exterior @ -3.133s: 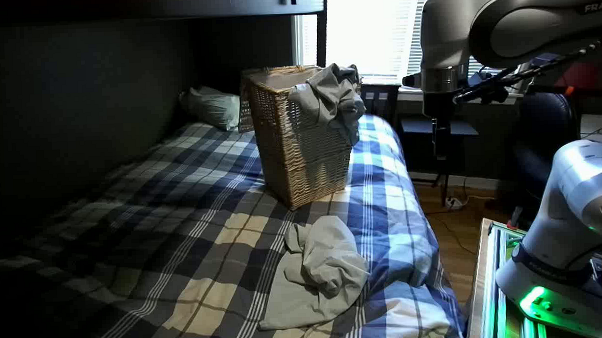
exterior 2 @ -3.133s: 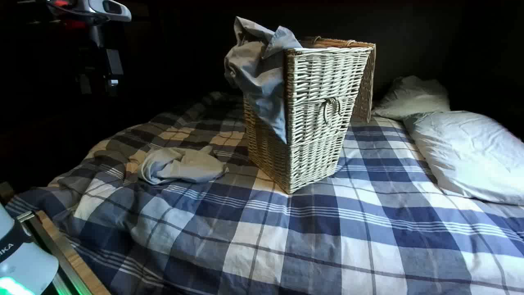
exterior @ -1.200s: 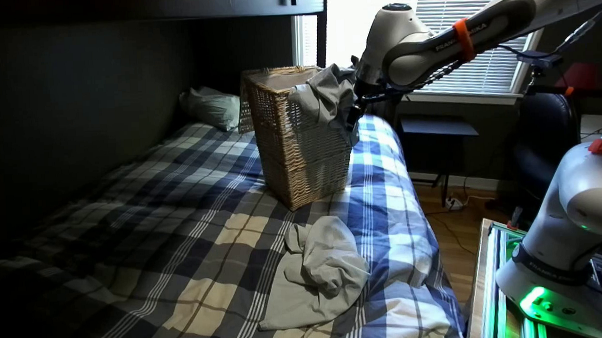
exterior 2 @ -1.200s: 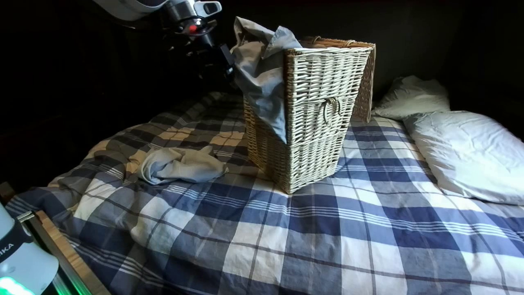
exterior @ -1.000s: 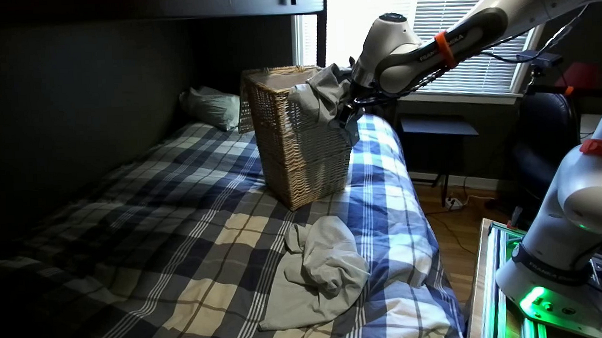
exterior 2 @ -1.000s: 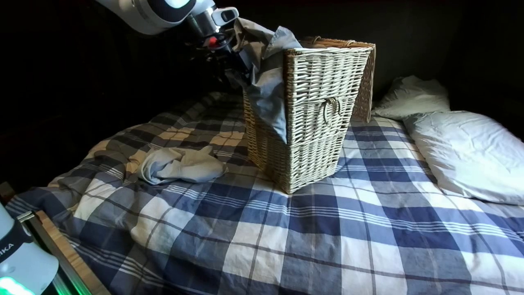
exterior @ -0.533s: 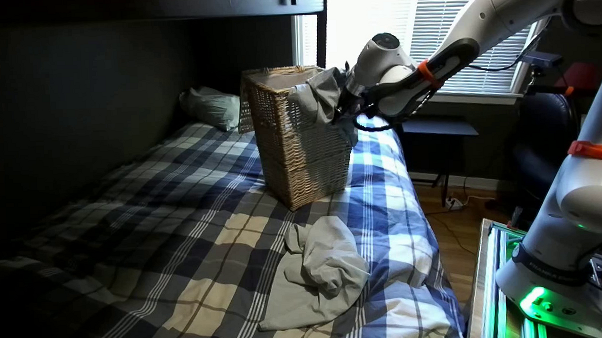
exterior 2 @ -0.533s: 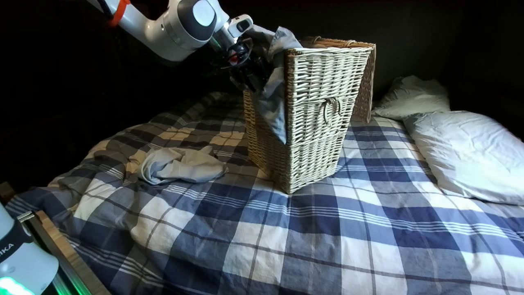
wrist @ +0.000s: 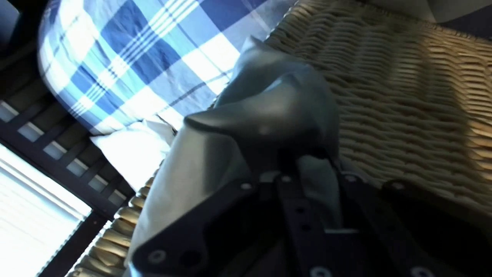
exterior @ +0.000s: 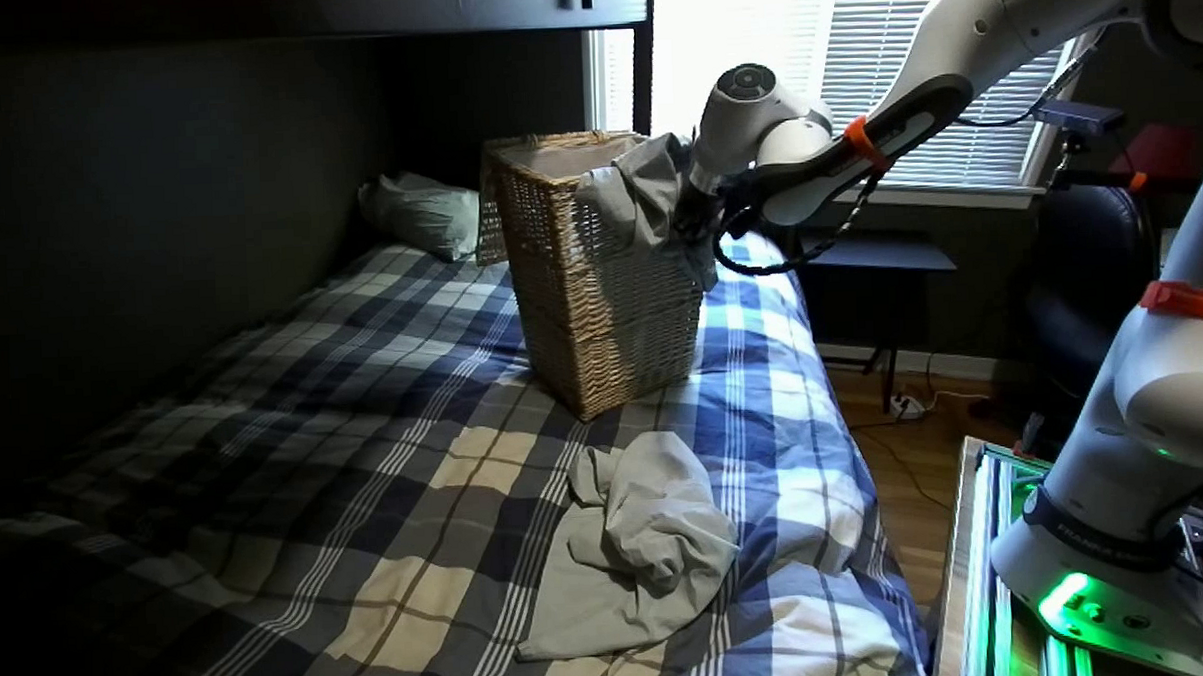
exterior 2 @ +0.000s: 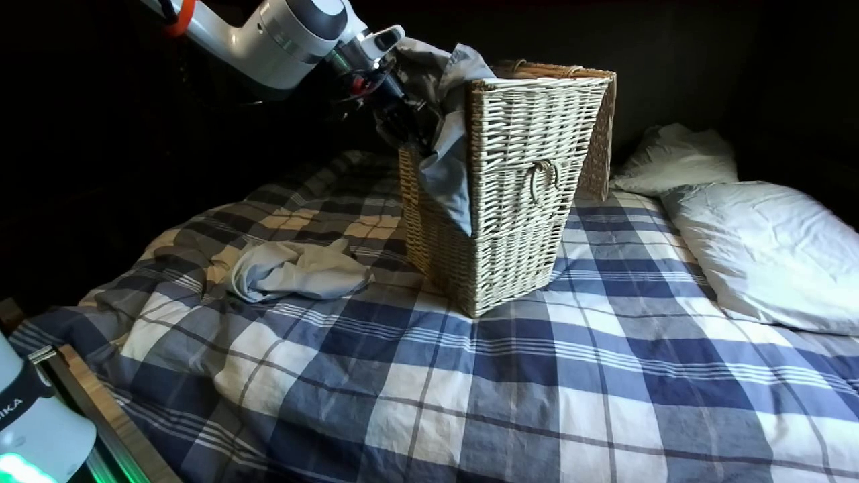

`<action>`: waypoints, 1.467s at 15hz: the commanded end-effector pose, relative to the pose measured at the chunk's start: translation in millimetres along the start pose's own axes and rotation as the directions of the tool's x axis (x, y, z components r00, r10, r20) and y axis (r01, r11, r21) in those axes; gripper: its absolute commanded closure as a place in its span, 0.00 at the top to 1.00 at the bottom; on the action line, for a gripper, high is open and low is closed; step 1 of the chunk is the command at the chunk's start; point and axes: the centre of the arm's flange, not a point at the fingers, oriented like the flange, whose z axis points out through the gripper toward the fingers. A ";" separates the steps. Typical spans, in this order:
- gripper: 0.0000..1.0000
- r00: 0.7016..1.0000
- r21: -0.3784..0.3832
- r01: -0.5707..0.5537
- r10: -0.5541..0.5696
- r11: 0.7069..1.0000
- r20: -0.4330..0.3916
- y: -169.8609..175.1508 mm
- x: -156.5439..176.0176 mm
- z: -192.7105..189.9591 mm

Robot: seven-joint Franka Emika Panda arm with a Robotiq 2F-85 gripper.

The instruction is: Push the cloth hanging on the laundry basket inside the laundry basket

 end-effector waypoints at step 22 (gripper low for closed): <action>0.00 0.863 0.301 -0.380 0.452 0.875 -0.226 13.1 162.9 -216.8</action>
